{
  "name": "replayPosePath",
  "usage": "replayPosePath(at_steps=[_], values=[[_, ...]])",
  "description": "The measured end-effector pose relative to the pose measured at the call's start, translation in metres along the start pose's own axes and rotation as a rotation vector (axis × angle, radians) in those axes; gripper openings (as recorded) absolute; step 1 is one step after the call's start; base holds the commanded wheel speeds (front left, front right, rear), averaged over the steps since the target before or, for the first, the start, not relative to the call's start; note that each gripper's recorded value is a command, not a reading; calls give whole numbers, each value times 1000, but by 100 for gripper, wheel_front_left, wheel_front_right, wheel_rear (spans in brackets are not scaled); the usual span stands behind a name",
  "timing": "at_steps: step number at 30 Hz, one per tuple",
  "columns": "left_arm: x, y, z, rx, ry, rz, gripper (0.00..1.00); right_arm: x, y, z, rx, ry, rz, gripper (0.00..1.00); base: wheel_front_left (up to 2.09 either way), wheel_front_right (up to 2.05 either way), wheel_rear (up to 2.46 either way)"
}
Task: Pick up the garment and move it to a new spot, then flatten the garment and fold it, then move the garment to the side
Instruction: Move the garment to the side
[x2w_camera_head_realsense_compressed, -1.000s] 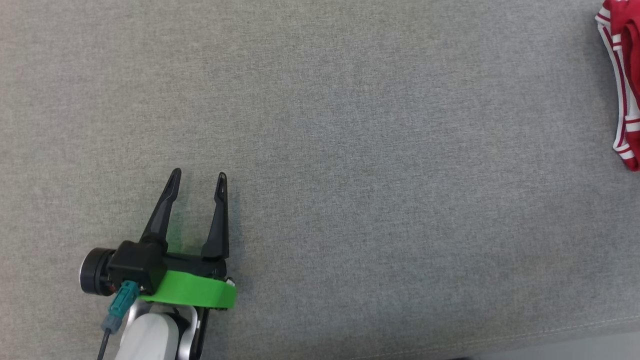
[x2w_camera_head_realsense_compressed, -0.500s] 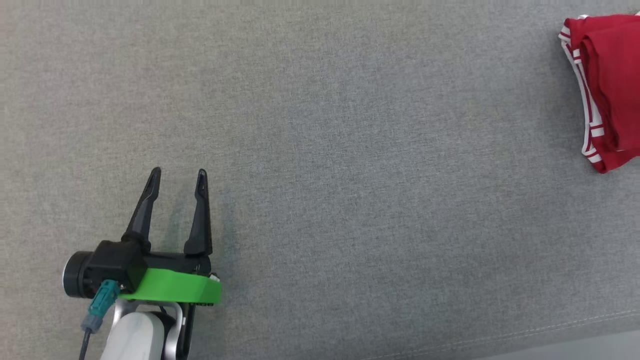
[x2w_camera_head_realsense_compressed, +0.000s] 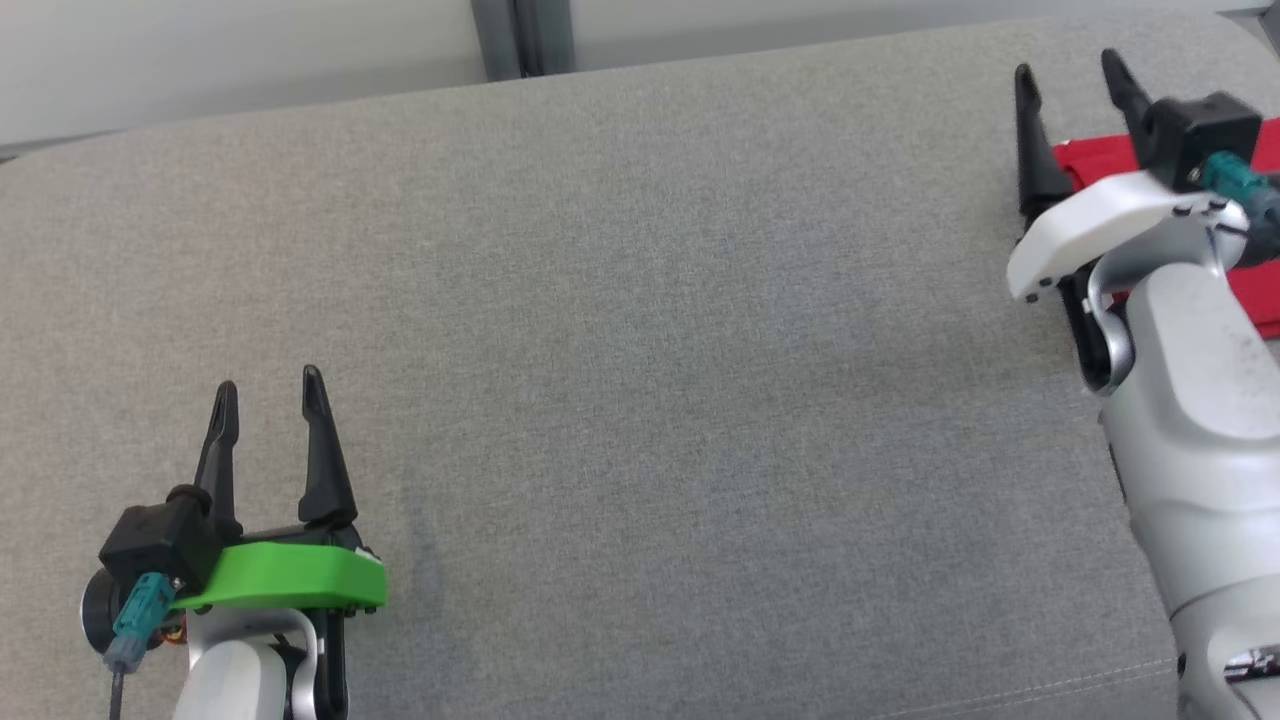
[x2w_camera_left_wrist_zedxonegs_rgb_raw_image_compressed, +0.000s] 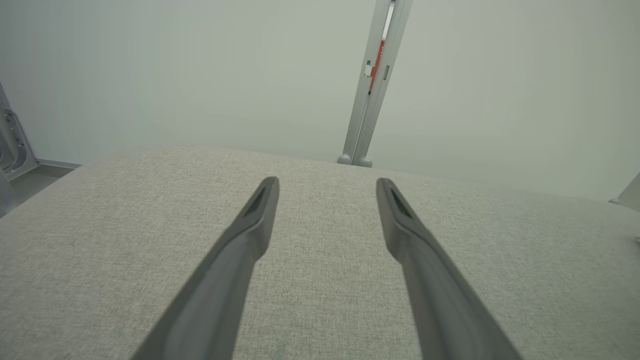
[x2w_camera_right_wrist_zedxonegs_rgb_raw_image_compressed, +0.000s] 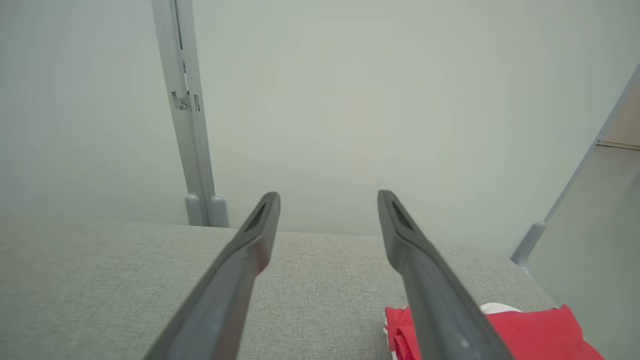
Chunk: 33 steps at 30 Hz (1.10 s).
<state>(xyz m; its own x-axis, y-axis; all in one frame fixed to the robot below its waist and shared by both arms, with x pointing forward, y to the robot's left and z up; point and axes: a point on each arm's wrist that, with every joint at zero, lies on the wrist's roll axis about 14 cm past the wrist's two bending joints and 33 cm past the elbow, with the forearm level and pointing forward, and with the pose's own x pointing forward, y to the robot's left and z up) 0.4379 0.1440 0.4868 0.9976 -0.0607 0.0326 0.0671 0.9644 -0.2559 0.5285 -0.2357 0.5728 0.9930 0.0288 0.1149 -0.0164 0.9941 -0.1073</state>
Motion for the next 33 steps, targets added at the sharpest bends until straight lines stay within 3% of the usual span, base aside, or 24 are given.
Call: replayPosePath(at_steps=[9,19,26,33], values=[[-26,7,12,17,-15,47,100,-59,46,-1,162,-43,48,100,0,0,0],[-57,11,10,9,-1,68,100,-118,87,-16,233,-20,107,100,0,0,0],[-69,6,6,8,10,50,100,-139,103,-23,321,-4,132,100,0,0,0],[-71,3,5,5,14,45,100,-144,106,-25,325,2,140,100,0,0,0]])
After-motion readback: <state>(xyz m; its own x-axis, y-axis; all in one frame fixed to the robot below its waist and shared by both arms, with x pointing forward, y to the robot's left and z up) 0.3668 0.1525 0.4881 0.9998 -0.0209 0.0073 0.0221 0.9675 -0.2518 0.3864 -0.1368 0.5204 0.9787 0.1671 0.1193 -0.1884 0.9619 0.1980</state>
